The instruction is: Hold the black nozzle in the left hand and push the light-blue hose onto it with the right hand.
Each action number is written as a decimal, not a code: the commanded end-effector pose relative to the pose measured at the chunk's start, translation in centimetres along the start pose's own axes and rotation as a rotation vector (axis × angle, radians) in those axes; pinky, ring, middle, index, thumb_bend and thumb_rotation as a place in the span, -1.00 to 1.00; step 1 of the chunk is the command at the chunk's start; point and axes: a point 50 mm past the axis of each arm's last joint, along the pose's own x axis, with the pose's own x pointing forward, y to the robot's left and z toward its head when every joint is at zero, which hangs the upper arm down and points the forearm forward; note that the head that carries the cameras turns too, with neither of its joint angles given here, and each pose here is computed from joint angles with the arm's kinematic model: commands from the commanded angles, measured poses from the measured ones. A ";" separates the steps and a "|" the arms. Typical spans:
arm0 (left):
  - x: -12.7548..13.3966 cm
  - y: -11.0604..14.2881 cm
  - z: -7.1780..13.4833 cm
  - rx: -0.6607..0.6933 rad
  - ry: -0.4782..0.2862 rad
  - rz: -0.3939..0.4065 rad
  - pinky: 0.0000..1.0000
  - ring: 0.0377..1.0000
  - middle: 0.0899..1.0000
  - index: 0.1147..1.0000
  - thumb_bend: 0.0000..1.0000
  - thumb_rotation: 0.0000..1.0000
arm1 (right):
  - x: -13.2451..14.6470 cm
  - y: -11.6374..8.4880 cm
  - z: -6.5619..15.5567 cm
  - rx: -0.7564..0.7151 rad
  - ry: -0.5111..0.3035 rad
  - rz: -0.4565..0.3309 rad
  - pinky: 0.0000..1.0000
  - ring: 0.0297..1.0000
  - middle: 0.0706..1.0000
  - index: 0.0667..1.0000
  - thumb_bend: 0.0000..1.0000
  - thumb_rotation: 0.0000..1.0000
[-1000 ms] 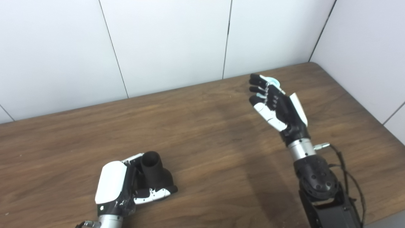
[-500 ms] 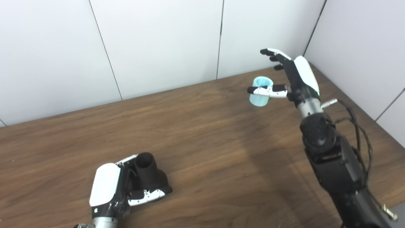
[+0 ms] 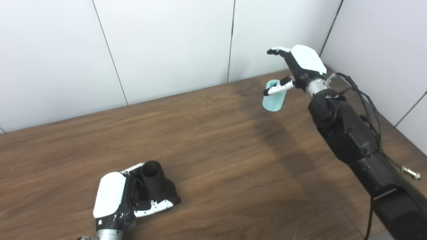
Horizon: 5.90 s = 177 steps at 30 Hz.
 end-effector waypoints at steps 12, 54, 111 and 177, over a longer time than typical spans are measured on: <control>-1.8 -1.1 -2.1 0.021 0.108 -0.095 -0.06 -0.01 -0.11 -0.17 0.05 -1.00 | 4.1 -1.6 0.9 -0.118 0.092 0.118 0.59 0.82 0.77 0.58 0.86 -0.61; -1.9 -0.5 -2.9 0.049 0.123 -0.116 -0.06 -0.02 -0.12 -0.16 0.05 -1.00 | 4.2 0.5 -0.4 -0.160 0.099 0.125 0.07 0.09 0.15 0.16 0.47 -0.88; -1.7 -3.6 0.8 0.059 0.142 -0.114 -0.06 -0.03 -0.16 -0.15 0.05 -1.00 | -9.9 -7.7 18.9 0.157 -0.717 0.091 -0.18 -0.23 -0.10 -0.06 0.04 -1.00; -1.4 -3.9 2.4 0.078 0.153 -0.114 -0.08 -0.02 -0.16 -0.15 0.05 -1.00 | -13.0 -4.5 21.7 0.143 -0.838 0.211 -0.47 -0.35 -0.13 0.04 0.02 -1.00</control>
